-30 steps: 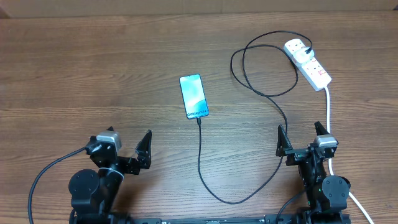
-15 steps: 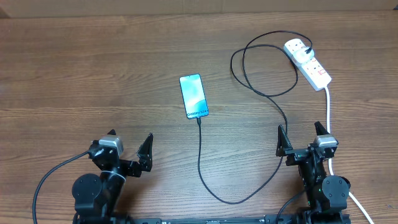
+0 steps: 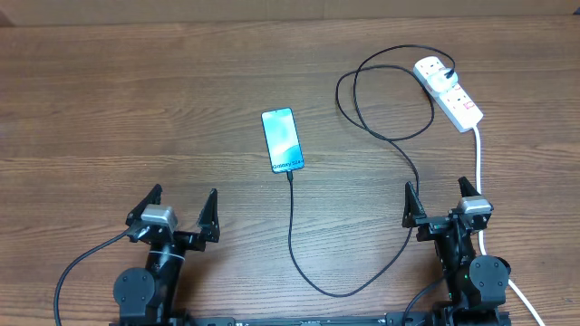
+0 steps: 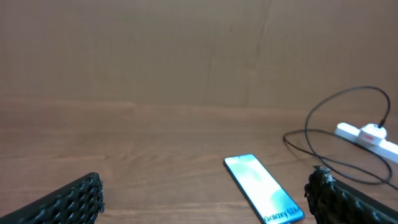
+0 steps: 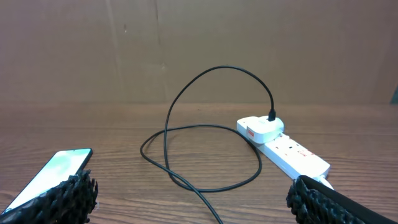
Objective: Plug charger to phone and switch on socket
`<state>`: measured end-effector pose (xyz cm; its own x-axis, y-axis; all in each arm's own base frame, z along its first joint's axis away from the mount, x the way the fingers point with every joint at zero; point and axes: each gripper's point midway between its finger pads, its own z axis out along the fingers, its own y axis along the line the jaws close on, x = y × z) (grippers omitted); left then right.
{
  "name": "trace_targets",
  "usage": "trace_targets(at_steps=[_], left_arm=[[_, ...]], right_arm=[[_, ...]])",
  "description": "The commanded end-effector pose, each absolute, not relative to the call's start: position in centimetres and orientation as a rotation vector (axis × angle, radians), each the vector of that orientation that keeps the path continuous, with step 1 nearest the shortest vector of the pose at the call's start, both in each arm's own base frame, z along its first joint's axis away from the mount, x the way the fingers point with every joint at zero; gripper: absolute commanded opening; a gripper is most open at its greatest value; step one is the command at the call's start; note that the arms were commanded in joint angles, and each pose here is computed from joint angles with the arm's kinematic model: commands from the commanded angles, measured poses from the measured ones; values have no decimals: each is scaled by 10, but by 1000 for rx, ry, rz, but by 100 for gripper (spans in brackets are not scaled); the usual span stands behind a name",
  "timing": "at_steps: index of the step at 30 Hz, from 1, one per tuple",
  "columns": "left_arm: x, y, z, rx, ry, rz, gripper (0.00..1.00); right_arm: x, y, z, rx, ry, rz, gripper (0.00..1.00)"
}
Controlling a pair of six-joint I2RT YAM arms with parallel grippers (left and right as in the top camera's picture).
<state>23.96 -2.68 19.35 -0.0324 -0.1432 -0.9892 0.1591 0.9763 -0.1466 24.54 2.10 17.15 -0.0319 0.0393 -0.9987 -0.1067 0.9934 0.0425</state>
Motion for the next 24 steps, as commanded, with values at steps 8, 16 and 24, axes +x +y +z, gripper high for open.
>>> trace_targets(at_steps=[8, 16, 24], left_arm=[[246, -4, 188, -52, 1515, -106, 100], [245, 23, 165, -182, 1599, 22, 100], [245, 23, 159, -107, 1633, 94, 99]], right_arm=[[245, 22, 170, -53, 1592, 121, 100], [245, 22, 170, -53, 1592, 121, 100], [245, 22, 170, -53, 1592, 121, 100]])
